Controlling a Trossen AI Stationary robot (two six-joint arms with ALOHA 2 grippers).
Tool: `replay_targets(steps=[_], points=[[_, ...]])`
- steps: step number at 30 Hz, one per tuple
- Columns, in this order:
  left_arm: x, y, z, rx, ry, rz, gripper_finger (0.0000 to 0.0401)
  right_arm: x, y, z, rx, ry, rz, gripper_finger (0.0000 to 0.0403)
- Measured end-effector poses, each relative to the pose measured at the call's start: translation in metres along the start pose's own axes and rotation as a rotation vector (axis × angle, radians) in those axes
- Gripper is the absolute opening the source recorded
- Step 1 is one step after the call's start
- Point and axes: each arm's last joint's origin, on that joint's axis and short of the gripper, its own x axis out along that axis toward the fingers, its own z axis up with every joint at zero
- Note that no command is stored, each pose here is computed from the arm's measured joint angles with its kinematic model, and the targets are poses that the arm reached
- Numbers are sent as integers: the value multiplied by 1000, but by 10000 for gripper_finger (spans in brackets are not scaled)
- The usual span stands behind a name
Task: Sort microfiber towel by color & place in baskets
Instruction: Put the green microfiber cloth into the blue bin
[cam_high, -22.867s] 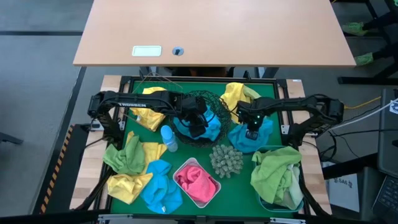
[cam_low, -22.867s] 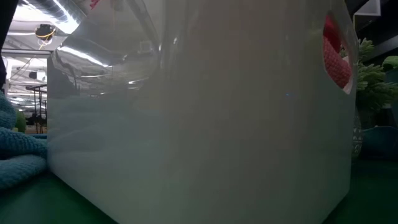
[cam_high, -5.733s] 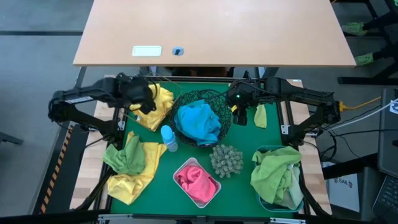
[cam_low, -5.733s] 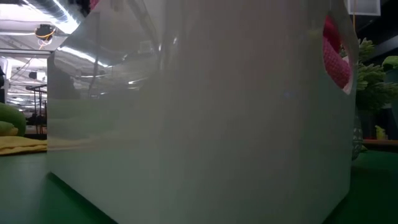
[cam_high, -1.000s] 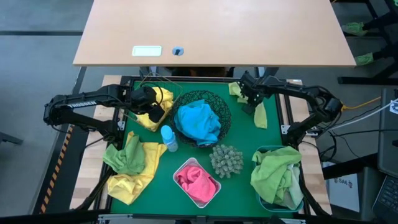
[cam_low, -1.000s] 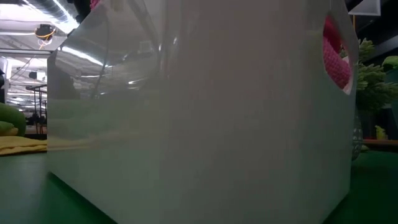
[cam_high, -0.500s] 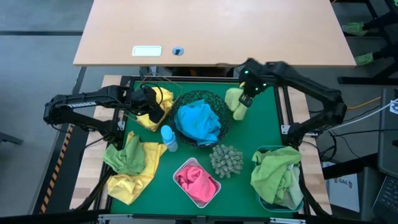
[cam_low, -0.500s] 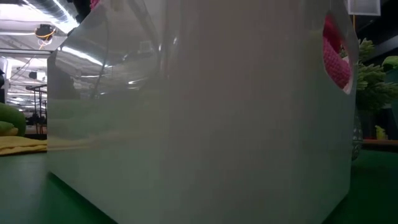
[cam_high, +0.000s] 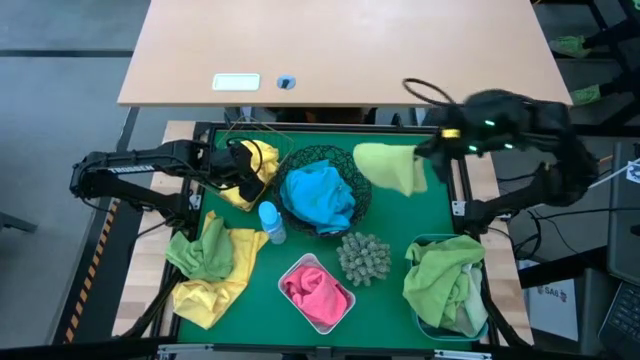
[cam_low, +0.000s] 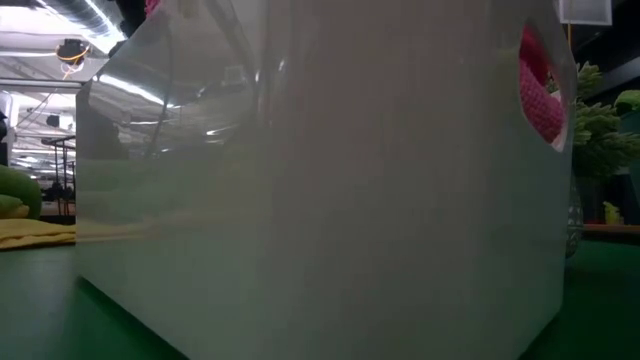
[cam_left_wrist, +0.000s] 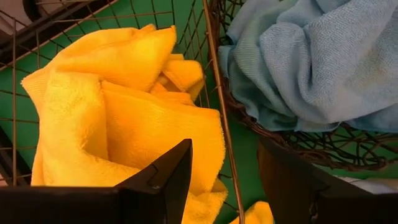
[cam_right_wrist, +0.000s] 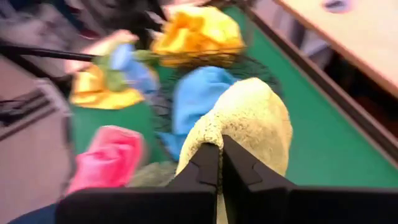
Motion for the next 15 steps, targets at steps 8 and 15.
replay_targets(steps=[8,15], points=[[0,-1,-1,3,1,-4,174,-33,33,-24,11,9,215,1],[0,-1,-1,3,1,-4,174,-30,74,-44,-67,129,347,1]])
